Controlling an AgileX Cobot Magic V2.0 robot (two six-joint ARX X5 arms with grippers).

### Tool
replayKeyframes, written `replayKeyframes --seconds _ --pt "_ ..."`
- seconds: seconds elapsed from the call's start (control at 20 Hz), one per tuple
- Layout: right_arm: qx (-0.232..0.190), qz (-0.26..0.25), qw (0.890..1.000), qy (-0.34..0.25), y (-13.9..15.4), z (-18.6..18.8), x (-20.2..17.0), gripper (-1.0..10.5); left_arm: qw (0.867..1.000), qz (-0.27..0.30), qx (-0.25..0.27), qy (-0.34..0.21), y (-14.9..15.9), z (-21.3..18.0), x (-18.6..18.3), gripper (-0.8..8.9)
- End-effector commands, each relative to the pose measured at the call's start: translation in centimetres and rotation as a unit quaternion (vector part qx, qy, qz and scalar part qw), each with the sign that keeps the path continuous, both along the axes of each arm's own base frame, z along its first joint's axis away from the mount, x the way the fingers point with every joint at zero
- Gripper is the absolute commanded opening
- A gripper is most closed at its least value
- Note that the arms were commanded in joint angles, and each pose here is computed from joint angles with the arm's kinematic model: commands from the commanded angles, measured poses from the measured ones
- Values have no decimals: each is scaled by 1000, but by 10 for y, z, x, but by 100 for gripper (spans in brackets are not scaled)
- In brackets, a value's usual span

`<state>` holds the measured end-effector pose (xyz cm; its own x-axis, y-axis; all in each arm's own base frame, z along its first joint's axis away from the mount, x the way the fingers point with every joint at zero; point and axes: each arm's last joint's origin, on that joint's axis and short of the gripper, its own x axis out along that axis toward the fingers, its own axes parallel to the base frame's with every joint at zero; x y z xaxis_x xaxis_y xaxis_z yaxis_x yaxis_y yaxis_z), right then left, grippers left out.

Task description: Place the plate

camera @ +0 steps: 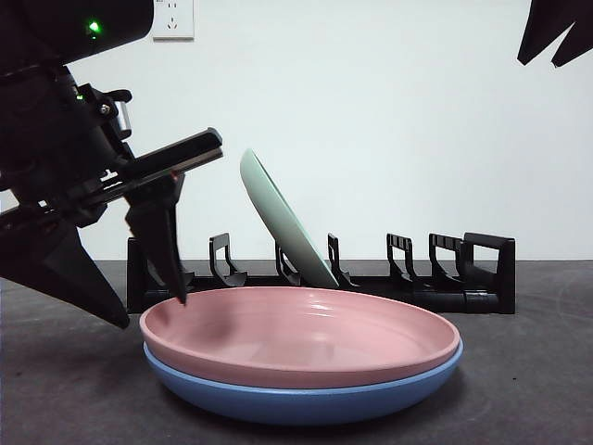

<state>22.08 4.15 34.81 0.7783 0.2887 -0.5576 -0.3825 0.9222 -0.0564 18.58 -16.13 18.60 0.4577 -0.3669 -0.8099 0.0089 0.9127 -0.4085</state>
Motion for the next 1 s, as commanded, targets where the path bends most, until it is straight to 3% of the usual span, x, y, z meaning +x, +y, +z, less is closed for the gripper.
replayKeyframes --seconds 0.05,0.25,0.5,0.65,0.85,1.0 --pt "9 -2 1000 -4 2 4 1 242 1000 -15 -14 -14 -3 9 -1 333" --pt "26 -3 1000 2 6 4 0 242 990 -76 -26 -114 6 50 -9 347" --pt "49 18 999 12 23 4 -2 247 947 -139 -30 -289 41 112 -44 346" --pt "69 33 997 19 37 2 0 247 929 -133 -18 -344 72 130 -71 345" --pt "110 55 991 62 59 -3 12 247 924 -74 49 -373 110 134 -107 345" --pt "136 78 984 89 80 2 35 247 918 -43 58 -390 127 134 -126 344"
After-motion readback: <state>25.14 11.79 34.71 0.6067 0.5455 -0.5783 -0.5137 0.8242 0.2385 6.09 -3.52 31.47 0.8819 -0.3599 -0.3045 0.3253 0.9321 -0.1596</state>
